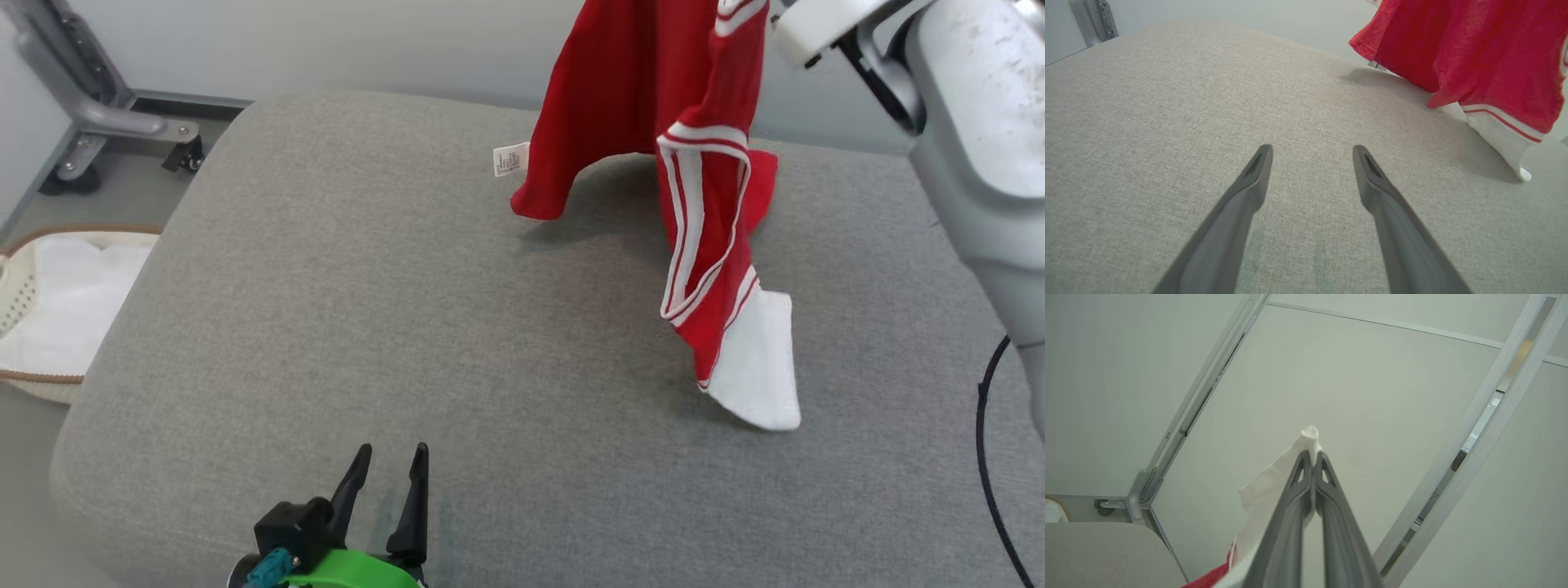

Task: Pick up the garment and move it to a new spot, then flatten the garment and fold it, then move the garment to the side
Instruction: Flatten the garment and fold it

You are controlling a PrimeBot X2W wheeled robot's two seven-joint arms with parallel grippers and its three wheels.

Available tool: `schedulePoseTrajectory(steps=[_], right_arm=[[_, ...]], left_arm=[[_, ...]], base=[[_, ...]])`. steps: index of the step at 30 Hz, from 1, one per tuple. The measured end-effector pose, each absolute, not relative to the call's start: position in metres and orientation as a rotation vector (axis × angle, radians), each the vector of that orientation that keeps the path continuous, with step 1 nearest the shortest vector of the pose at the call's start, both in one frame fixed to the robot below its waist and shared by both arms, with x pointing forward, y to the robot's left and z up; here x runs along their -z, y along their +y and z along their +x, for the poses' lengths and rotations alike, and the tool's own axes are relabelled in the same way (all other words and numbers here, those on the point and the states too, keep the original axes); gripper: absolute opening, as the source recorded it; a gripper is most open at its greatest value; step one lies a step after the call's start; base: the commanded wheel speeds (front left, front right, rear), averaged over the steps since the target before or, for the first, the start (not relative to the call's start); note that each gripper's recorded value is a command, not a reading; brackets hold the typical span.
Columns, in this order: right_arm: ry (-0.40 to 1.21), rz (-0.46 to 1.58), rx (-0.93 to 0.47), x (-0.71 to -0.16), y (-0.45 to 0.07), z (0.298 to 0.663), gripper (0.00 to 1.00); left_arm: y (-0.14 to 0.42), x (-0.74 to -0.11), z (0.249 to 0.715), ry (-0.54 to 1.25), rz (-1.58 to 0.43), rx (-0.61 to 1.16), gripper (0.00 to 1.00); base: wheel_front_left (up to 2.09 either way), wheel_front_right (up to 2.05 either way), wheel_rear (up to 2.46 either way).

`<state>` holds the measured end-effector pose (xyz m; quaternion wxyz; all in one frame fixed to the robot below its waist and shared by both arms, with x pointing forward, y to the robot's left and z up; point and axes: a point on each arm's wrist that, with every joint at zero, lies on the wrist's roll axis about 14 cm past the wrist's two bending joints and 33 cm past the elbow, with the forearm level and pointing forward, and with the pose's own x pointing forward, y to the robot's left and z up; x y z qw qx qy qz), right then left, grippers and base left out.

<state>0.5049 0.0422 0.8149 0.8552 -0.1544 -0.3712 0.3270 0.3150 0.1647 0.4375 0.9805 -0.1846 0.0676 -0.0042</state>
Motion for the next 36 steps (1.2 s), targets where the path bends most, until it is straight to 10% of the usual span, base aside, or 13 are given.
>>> schedulePoseTrajectory(steps=[19,36], right_arm=[[-0.704,-0.497,-0.639,-0.807,0.010,0.552,0.00],[0.006,-0.247,-0.716,-0.514,-0.099,0.428,0.00]], left_arm=[[0.168,-0.428,0.317,0.170,-0.384,-0.014,1.00],[0.136,-0.435,0.330,0.158,-0.380,0.107,1.00]], base=[[0.00,0.00,0.00],[0.00,0.00,0.00]])
